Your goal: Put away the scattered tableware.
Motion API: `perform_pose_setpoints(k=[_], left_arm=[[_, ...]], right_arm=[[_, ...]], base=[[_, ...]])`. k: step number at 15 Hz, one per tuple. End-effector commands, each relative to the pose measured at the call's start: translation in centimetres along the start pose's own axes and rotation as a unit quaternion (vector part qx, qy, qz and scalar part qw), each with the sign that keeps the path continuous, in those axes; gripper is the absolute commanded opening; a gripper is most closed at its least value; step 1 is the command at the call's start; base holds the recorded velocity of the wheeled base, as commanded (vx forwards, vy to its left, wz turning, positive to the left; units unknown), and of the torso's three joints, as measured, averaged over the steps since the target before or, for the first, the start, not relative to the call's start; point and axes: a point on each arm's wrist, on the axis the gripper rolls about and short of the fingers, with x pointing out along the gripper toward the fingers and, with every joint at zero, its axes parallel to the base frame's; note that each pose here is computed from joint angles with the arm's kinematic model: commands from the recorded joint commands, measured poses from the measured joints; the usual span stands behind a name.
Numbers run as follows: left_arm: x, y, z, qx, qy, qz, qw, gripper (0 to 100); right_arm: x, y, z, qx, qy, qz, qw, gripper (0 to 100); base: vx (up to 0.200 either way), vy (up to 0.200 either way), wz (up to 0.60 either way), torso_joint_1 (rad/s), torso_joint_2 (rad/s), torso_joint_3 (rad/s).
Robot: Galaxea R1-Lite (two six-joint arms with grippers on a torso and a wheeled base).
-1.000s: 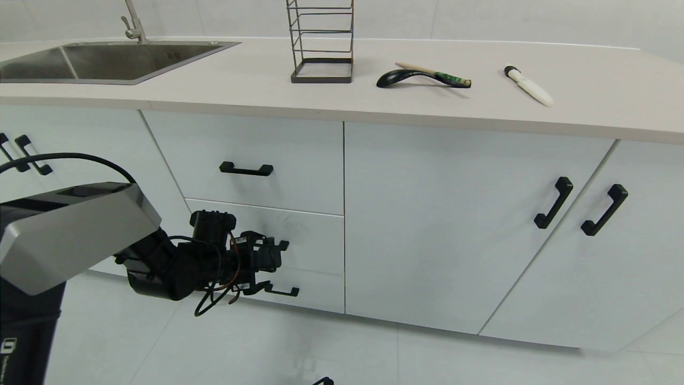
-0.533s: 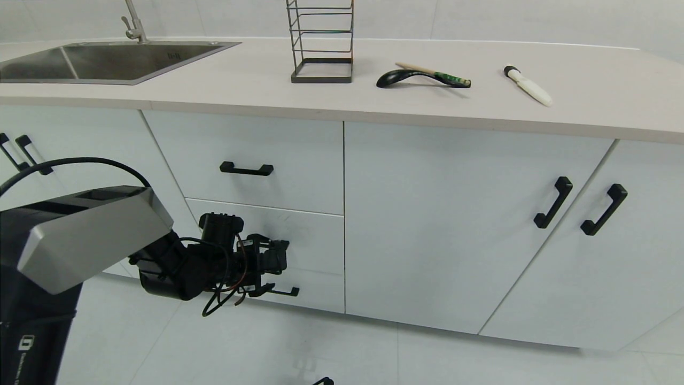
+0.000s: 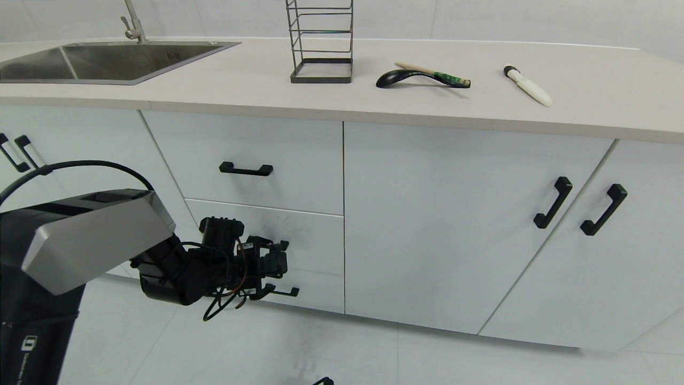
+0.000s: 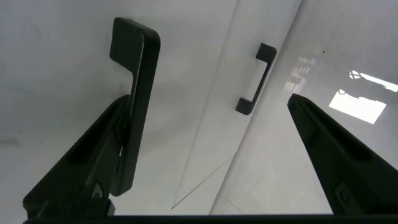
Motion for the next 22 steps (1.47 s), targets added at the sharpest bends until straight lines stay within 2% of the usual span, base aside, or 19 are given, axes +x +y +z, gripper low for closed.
perform_pose_setpoints(k=[1,8,13,17,20,22], left_arm=[[-0.4,-0.5,-0.1,-0.004,0.004,-0.013,0.9999,100],[-0.9,-1.2,-0.1,-0.005,0.006,-0.021,0.9997,100],[-3.2,-1.0,0.5,-0.004,0.004,-0.014,0.9999,100],[-6.1,-2.9,0.7,-0.006,0.007,-0.030,0.9995,100],[-8.6,-3.1,1.5,0.006,-0.011,0.022,0.9997,100],[-10.5,-4.2,2.1,-0.003,-0.020,0.031,0.9993,100]], right_arm=[[0.0,0.0,0.0,0.000,0.000,0.001,1.000,0],[0.0,0.0,0.0,0.000,0.000,0.000,1.000,0],[0.0,0.0,0.0,0.000,0.000,0.001,1.000,0],[0.0,0.0,0.0,0.000,0.000,0.001,1.000,0],[0.0,0.0,0.0,0.001,0.000,0.001,1.000,0],[0.0,0.0,0.0,0.001,0.000,0.001,1.000,0]], base=[[0.000,0.000,0.00,0.000,0.00,0.000],[0.000,0.000,0.00,0.000,0.00,0.000],[0.000,0.000,0.00,0.000,0.00,0.000],[0.000,0.000,0.00,0.000,0.00,0.000],[0.000,0.000,0.00,0.000,0.00,0.000],[0.000,0.000,0.00,0.000,0.00,0.000]])
